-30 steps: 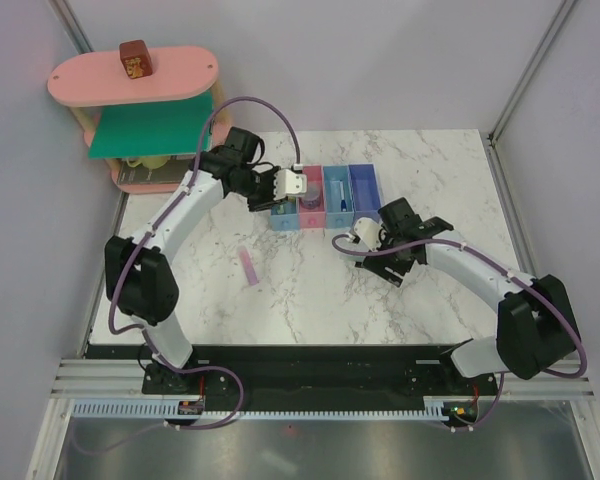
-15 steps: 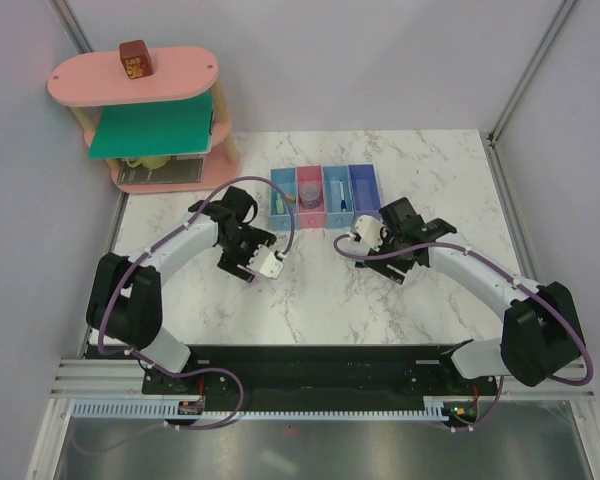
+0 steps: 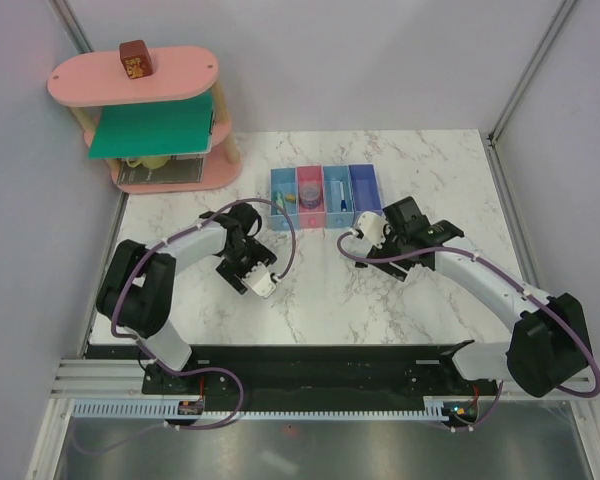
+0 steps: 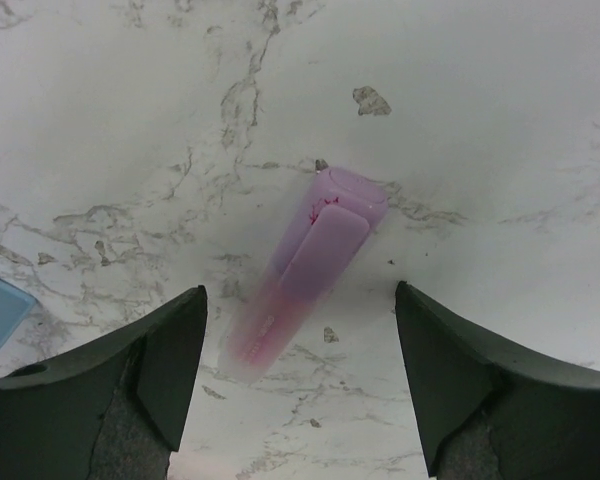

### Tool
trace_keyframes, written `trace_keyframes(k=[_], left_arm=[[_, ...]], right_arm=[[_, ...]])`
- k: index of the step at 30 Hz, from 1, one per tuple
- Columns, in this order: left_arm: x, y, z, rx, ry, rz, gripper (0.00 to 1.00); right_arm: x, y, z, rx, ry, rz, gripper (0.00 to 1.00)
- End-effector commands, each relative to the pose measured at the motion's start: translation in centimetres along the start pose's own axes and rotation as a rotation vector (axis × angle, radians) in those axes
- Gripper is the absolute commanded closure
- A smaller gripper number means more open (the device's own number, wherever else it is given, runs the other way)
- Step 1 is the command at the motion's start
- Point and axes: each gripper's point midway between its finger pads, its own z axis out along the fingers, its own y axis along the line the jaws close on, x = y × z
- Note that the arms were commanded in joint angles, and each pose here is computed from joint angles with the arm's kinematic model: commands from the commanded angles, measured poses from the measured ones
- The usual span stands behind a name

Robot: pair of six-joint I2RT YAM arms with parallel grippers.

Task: Sort the stationery into containers
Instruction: Pick up the pen from the center of the board.

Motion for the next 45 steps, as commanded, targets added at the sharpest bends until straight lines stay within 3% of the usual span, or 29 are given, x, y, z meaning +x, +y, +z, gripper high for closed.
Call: trace_keyframes(k=[1, 11, 19, 22, 28, 37, 38, 45], left_arm=[[0.5, 1.0, 1.2, 0.009, 0.018, 0.175, 0.18], [1.5, 0.6, 3.0, 0.110, 0.045, 0.376, 0.21], [1.7, -1.0, 4.2, 0.216, 0.059, 0.428, 0.25], [1.2, -1.2, 4.5, 0.238, 0.042, 0.438, 0.34], [0.6, -1.9, 4.7, 0.274, 0.022, 0.441, 0.39], [-0.9, -2.5, 4.4, 0.263, 0.006, 0.385, 0.78], [-1.1, -2.5, 4.4, 0.262, 0.011, 0.358, 0.97], [-4.7, -0.8, 0.3, 0.145, -0.095, 0.088, 0.98]], right_arm=[[-0.8, -0.9, -1.0, 0.052, -0.043, 0.014, 0.20], [-1.3, -1.3, -1.2, 0.075, -0.074, 0.042, 0.20], [-1.5, -1.4, -1.6, 0.088, -0.094, 0.040, 0.20], [-1.6, -1.5, -1.7, 0.090, -0.102, 0.040, 0.20], [-1.7, -1.4, -1.9, 0.090, -0.113, 0.041, 0.20], [-1.9, -1.6, -2.6, 0.100, -0.128, 0.048, 0.20], [-1.9, -1.7, -2.7, 0.102, -0.128, 0.048, 0.20], [-1.9, -2.0, -2.7, 0.127, -0.133, 0.071, 0.20]])
